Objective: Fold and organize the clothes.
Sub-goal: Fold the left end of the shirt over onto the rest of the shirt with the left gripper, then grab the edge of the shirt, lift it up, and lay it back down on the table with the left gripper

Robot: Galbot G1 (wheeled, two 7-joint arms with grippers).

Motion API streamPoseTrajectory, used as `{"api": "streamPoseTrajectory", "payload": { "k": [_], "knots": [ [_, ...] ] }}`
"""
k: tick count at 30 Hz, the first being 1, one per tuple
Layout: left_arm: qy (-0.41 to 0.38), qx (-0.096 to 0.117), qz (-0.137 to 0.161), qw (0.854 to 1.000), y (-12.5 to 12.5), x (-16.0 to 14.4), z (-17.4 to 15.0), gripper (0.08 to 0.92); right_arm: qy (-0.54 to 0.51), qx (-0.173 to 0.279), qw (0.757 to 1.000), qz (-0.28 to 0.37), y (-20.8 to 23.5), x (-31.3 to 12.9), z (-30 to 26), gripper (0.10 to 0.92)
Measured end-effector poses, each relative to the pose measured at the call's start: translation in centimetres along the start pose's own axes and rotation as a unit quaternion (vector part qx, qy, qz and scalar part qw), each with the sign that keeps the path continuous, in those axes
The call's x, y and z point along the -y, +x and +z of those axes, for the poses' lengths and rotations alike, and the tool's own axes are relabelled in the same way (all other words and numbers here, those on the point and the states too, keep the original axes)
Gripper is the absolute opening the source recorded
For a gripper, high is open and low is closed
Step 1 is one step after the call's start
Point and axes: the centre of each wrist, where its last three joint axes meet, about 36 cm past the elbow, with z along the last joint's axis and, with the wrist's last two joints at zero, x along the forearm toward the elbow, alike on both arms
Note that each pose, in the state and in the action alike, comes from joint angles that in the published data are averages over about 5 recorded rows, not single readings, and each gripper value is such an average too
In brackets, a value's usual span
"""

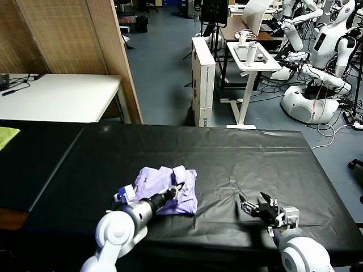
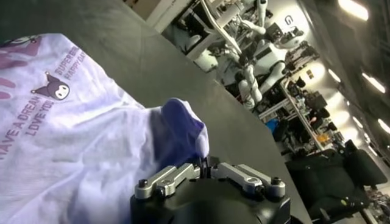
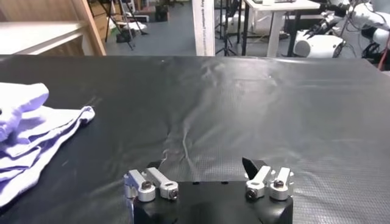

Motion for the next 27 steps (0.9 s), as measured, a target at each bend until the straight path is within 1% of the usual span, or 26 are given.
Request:
{"api": "streamPoseTrajectory", "payload": {
  "k": [2, 4, 8, 9, 10, 12, 13, 15, 17, 22, 27],
  "knots": [
    [-0.001, 0.003, 0.002, 1.0, 0.2, 0.2, 0.0, 0.258, 0.002, 0.001, 1.0, -0.004, 0.0, 0.0, -0.1, 0.907],
    [-0.001, 0.006, 0.003, 1.0, 0.4, 0.5, 0.0, 0.355, 0.005, 0.003, 1.0, -0.011, 0.0, -0.1, -0.3, 0.907],
    [-0.002, 0.018, 0.008, 1.0, 1.3, 1.4, -0.2, 0.582, 0.014, 0.011, 0.999, -0.029, 0.1, -0.4, -1.1, 0.907],
    [-0.003, 0.022, 0.01, 1.0, 1.6, 1.6, -0.3, 0.658, 0.016, 0.014, 0.999, -0.035, 0.2, -0.5, -1.3, 0.907],
    [-0.006, 0.026, 0.011, 1.0, 1.8, 1.8, -0.4, 0.715, 0.018, 0.017, 0.999, -0.041, 0.2, -0.6, -1.6, 0.907],
    [-0.014, 0.036, 0.012, 0.999, 2.3, 1.9, -0.8, 0.82, 0.021, 0.025, 0.998, -0.057, 0.2, -0.9, -2.1, 0.907],
    [-0.018, 0.041, 0.011, 0.999, 2.5, 1.9, -1.1, 0.856, 0.022, 0.029, 0.997, -0.066, 0.1, -1.1, -2.4, 0.907],
    [-0.031, 0.052, 0.007, 0.998, 3.0, 1.5, -1.7, 0.894, 0.026, 0.037, 0.995, -0.084, -0.1, -1.6, -2.8, 0.907],
    [-0.046, 0.063, -0.004, 0.997, 3.6, 0.9, -2.3, 0.903, 0.03, 0.043, 0.993, -0.101, -0.5, -2.2, -3.2, 0.907],
    [-0.091, 0.085, -0.048, 0.991, 5.6, -1.4, -3.8, 0.907, 0.043, 0.056, 0.987, -0.141, -2.4, -4.8, -4.0, 0.907],
    [-0.13, 0.12, -0.095, 0.98, 7.0, -3.5, -4.6, 0.907, 0.071, 0.079, 0.981, -0.165, -4.9, -8.2, -4.8, 0.907]
  ]
}}
